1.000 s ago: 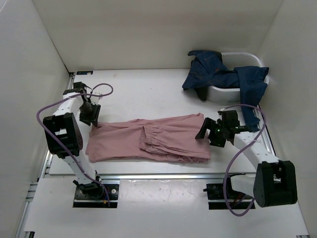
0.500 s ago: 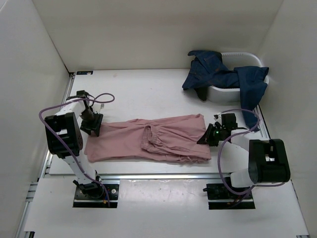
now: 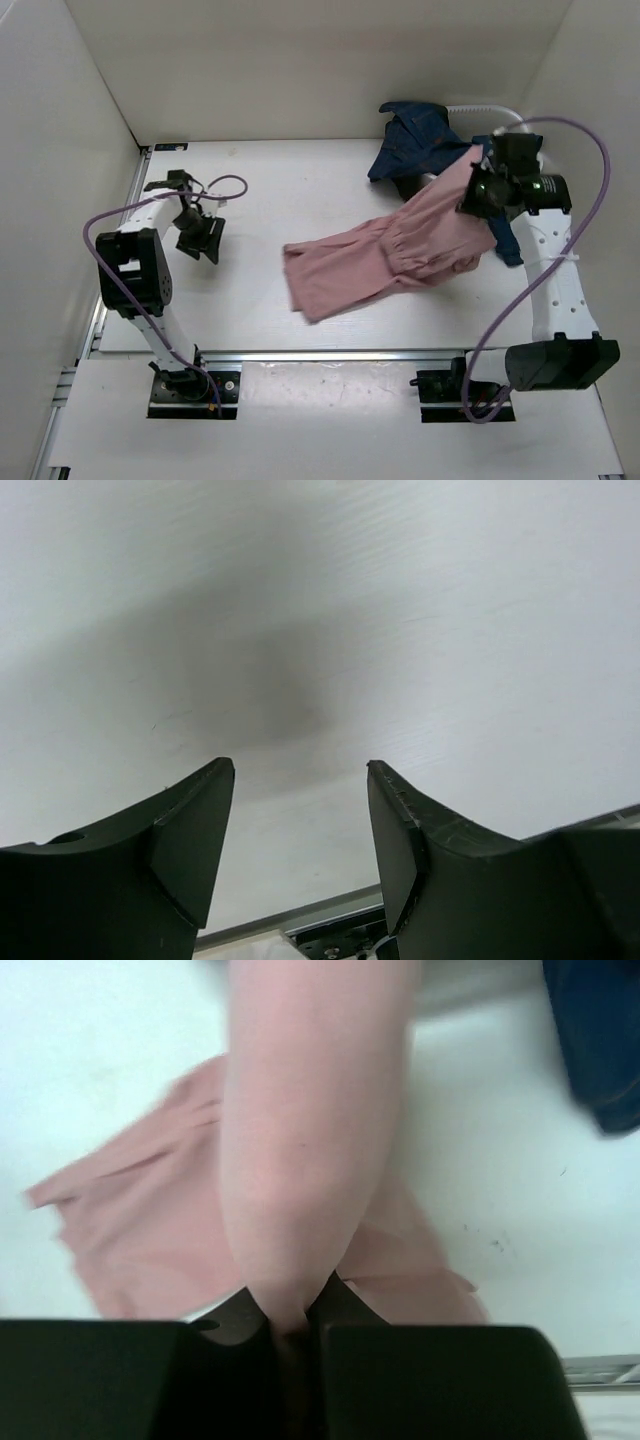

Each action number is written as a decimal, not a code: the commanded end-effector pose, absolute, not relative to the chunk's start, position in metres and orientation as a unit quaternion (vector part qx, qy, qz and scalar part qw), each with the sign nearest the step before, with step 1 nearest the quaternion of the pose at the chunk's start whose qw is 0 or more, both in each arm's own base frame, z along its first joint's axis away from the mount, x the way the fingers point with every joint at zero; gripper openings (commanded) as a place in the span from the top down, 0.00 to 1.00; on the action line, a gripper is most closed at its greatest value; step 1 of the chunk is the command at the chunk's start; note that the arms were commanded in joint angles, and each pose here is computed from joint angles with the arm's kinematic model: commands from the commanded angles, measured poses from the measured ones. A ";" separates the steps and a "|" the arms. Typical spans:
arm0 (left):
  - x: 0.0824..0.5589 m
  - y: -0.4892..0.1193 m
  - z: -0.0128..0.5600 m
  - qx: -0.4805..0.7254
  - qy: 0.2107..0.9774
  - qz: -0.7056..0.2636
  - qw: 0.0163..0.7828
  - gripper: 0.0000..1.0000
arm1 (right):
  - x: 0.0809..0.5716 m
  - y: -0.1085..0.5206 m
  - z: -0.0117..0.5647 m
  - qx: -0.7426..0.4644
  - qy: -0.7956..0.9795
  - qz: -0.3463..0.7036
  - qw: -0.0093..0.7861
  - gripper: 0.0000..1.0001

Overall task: Fold and stack the trousers
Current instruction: Fold the trousers

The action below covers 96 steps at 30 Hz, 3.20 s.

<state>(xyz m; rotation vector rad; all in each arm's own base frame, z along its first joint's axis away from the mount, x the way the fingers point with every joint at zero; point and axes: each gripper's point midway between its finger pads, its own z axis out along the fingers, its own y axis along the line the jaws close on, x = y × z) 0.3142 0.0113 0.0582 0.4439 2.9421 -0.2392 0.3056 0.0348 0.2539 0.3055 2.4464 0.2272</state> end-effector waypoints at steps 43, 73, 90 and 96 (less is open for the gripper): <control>0.303 -0.268 0.140 0.520 0.811 -0.221 0.152 0.23 | 0.295 0.067 0.095 0.214 0.944 0.095 0.231 0.33; 0.301 -0.137 0.061 0.434 0.883 -0.053 0.171 0.21 | 0.268 0.211 0.041 0.102 0.962 0.235 0.092 0.26; 0.354 -0.009 0.151 0.267 0.921 -0.002 0.284 0.17 | 0.248 0.201 0.086 0.157 0.963 0.200 0.086 0.04; 0.343 0.033 0.212 0.172 0.931 0.034 0.321 0.06 | 0.284 0.127 0.201 0.140 0.957 0.144 0.210 0.01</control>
